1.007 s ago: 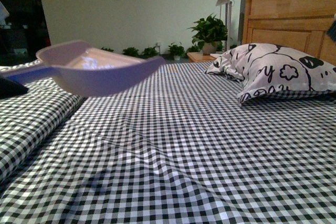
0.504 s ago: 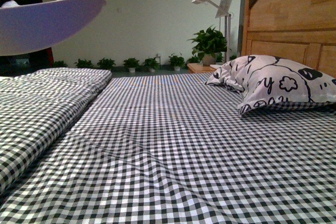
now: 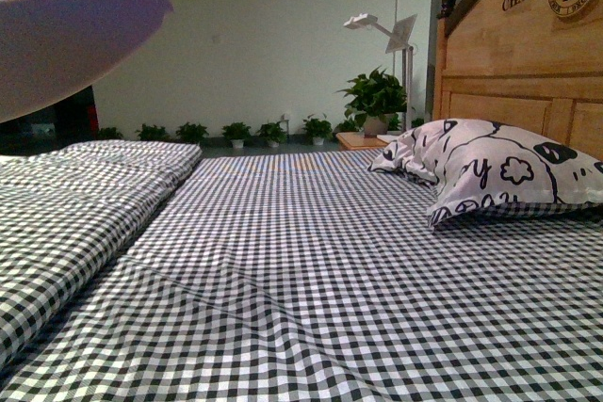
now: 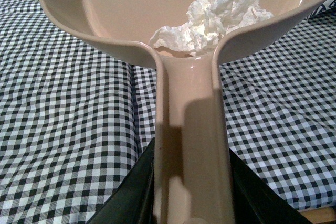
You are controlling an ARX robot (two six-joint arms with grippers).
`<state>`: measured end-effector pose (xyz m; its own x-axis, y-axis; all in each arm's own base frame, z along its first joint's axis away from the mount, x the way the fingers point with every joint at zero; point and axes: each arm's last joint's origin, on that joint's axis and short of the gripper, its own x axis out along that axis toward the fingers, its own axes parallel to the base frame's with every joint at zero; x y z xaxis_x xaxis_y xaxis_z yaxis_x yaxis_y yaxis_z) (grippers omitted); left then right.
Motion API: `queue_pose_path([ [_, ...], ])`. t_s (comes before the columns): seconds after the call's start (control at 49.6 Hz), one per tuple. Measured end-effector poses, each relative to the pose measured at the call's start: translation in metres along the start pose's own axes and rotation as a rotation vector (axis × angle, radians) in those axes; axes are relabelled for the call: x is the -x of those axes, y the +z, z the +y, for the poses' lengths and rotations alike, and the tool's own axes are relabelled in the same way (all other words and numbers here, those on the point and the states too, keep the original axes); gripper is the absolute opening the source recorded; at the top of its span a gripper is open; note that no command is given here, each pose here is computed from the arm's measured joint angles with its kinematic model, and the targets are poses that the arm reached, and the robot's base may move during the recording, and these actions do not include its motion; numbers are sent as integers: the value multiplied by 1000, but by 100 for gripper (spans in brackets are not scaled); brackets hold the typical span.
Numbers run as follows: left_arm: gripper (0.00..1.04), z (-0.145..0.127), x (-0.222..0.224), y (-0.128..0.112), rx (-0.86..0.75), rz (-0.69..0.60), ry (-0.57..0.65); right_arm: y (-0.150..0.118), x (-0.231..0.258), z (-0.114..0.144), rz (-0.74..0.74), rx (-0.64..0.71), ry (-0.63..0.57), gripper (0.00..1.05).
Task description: Clean up trash
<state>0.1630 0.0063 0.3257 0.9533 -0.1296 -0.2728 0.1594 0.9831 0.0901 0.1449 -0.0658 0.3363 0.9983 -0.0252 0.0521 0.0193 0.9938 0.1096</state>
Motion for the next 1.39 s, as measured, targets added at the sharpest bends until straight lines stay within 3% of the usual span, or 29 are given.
queue_pose_path([
  [1.39,28,-1,2,-1,8,1,-7,-2,1,0,26,-19,4,19],
])
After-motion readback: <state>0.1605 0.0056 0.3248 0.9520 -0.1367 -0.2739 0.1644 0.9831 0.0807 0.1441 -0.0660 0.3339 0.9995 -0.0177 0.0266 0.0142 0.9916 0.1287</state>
